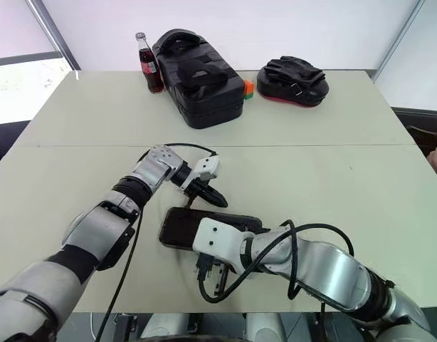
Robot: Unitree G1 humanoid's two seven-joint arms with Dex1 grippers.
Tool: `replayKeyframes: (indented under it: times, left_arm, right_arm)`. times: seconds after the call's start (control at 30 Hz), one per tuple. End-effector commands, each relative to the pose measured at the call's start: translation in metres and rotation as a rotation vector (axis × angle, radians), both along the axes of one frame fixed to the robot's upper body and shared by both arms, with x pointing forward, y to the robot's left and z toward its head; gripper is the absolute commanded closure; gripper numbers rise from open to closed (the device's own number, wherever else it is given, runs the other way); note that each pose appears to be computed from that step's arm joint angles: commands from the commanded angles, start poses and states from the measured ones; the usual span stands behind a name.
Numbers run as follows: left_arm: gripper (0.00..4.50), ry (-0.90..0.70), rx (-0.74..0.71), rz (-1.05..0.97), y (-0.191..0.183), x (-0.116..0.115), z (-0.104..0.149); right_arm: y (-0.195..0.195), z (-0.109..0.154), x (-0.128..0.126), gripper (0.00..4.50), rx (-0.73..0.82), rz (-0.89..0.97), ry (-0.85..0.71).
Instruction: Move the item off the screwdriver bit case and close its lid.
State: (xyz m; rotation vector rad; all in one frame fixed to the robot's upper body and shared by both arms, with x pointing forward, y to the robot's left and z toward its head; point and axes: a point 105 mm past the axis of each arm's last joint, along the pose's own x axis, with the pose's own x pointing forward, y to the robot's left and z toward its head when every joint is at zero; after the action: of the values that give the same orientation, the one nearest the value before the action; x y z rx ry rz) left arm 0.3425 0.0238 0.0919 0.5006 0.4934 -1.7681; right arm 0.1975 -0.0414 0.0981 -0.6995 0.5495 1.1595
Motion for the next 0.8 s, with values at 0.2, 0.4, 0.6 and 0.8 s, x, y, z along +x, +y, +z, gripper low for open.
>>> replayKeyframes:
  times: [0.2,0.4,0.6,0.8]
  left_arm:
    - [4.50,0.042,0.008,-0.075,-0.005,-0.017,-0.005]
    - [4.50,0.034,0.047,-0.118,-0.006,-0.027,-0.018]
    - [4.50,0.036,0.087,-0.166,-0.007,-0.037,-0.031]
    - [4.50,0.050,0.121,-0.185,-0.005,-0.046,-0.044]
  right_arm:
    - [-0.006,-0.002,0.014,4.48,-0.139,-0.053,-0.167]
    - [-0.012,0.004,0.034,4.48,-0.209,-0.157,-0.251]
    - [-0.016,0.010,0.048,4.48,-0.227,-0.220,-0.310]
    - [-0.025,0.017,0.067,4.48,-0.219,-0.336,-0.347]
